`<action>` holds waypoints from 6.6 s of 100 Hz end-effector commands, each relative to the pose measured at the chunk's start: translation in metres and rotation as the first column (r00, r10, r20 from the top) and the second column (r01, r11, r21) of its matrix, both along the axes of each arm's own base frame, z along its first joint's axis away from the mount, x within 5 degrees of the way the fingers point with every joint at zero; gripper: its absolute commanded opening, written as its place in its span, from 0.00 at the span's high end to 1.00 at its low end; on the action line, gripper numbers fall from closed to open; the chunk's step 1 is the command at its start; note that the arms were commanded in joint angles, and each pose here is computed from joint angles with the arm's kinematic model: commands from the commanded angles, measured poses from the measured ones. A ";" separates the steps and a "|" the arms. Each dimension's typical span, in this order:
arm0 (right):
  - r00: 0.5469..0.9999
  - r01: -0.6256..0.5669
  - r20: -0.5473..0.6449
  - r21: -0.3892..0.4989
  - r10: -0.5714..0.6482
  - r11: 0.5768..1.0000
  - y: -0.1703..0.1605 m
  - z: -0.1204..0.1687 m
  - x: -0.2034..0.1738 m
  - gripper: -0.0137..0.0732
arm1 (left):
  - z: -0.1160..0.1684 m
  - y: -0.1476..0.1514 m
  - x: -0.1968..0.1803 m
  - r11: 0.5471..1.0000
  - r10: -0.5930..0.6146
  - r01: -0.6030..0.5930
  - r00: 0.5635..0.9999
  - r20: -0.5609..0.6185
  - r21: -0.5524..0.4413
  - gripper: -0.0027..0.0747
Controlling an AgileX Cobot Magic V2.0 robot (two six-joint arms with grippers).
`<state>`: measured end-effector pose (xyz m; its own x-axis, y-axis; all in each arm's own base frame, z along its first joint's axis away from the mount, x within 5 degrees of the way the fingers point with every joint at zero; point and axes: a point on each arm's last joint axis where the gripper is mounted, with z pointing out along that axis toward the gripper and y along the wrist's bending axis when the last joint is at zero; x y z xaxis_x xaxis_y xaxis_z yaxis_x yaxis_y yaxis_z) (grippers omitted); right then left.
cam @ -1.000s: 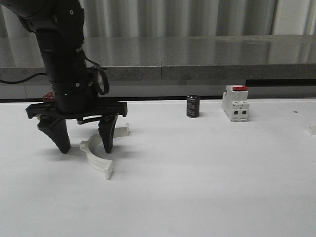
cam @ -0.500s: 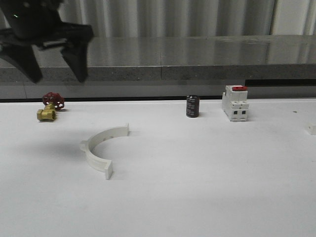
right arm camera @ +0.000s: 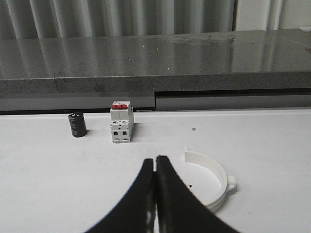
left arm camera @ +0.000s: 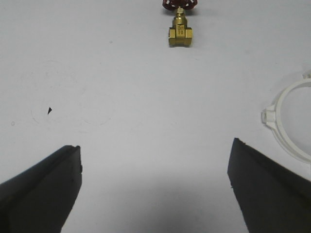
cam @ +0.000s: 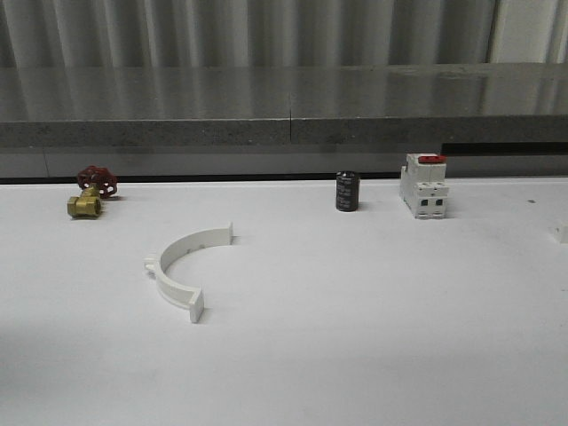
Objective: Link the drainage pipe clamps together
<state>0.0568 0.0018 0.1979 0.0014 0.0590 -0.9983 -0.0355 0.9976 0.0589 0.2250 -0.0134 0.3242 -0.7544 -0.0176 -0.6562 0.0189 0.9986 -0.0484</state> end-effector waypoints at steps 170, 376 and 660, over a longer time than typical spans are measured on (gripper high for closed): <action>0.775 0.032 -0.631 -0.029 -0.043 0.999 0.001 0.126 0.102 0.88 | -0.029 0.004 -0.133 0.996 0.026 0.006 0.935 0.353 -0.089 0.99; 0.334 0.052 -0.942 -0.019 -0.035 0.998 -0.100 -0.016 0.295 0.53 | -0.029 0.004 -0.133 0.996 0.026 0.006 0.935 0.353 -0.089 0.99; 0.427 0.089 -0.900 0.140 0.089 0.986 0.276 0.001 0.301 0.75 | -0.029 0.004 -0.133 0.996 0.026 0.006 0.935 0.353 -0.089 0.99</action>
<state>0.3557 0.2751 0.1640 -0.9239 0.1800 -0.3376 0.1484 0.9819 0.1175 0.0882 -0.0089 0.2810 -0.5507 -0.0764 -0.8312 0.0343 0.9929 -0.1140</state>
